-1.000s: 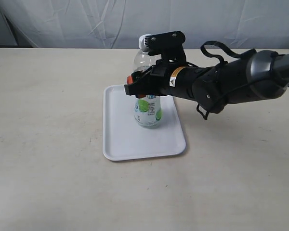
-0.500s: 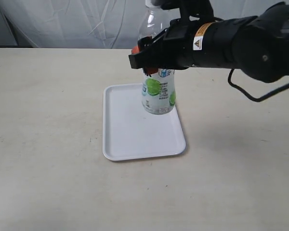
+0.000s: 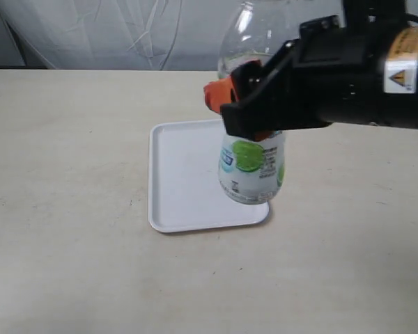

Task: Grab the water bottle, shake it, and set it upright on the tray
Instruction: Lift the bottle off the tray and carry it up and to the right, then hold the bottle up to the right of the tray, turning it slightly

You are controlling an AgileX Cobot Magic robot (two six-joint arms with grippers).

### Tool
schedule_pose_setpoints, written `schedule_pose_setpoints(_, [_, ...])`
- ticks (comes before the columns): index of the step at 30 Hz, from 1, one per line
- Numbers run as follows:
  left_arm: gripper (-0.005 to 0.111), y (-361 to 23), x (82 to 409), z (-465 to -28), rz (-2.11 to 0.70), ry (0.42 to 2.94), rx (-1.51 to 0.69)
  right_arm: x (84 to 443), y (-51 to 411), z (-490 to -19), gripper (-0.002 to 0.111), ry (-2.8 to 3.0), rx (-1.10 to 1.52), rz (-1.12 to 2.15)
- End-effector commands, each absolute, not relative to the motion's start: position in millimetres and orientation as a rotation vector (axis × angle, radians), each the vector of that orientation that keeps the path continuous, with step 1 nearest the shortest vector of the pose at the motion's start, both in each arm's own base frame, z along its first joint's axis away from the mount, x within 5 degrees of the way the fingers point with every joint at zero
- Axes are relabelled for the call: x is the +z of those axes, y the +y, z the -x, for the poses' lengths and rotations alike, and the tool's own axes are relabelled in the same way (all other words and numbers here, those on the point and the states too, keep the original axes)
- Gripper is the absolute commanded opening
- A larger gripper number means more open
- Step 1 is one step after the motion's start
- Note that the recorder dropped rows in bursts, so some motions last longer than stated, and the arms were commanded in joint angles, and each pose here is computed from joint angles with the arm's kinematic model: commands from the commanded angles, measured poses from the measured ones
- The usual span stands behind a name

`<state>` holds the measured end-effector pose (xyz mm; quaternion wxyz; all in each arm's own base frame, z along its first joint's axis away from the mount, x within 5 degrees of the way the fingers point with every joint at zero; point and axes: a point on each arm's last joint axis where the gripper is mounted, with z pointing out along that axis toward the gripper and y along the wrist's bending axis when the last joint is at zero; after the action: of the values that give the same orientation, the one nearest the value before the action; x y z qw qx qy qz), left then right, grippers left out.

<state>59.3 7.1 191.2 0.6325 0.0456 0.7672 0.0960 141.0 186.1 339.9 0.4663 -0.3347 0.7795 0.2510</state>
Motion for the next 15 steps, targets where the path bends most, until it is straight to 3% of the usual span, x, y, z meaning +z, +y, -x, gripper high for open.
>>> schedule_pose_setpoints(1, [0.0,6.9,191.8,-59.3,-0.102,1.74,0.217,352.7,159.4,-121.6,-0.001,1.884,0.62,0.807])
schedule_pose_setpoints(6, [0.0,6.9,191.8,-59.3,-0.102,1.74,0.217,354.0,129.2,-118.5,-0.001,1.823,0.379,0.833])
schedule_pose_setpoints(8, [0.0,6.9,191.8,-59.3,-0.102,1.74,0.217,352.9,117.0,-127.2,-0.001,1.872,0.275,0.688])
schedule_pose_setpoints(11, [0.0,6.9,191.8,-59.3,-0.102,1.74,0.217,349.0,114.2,-126.2,-0.001,1.993,0.376,0.488])
schedule_pose_setpoints(15, [0.0,6.9,191.8,-59.3,-0.102,1.74,0.217,347.5,132.0,-103.7,-0.001,1.916,0.494,0.865])
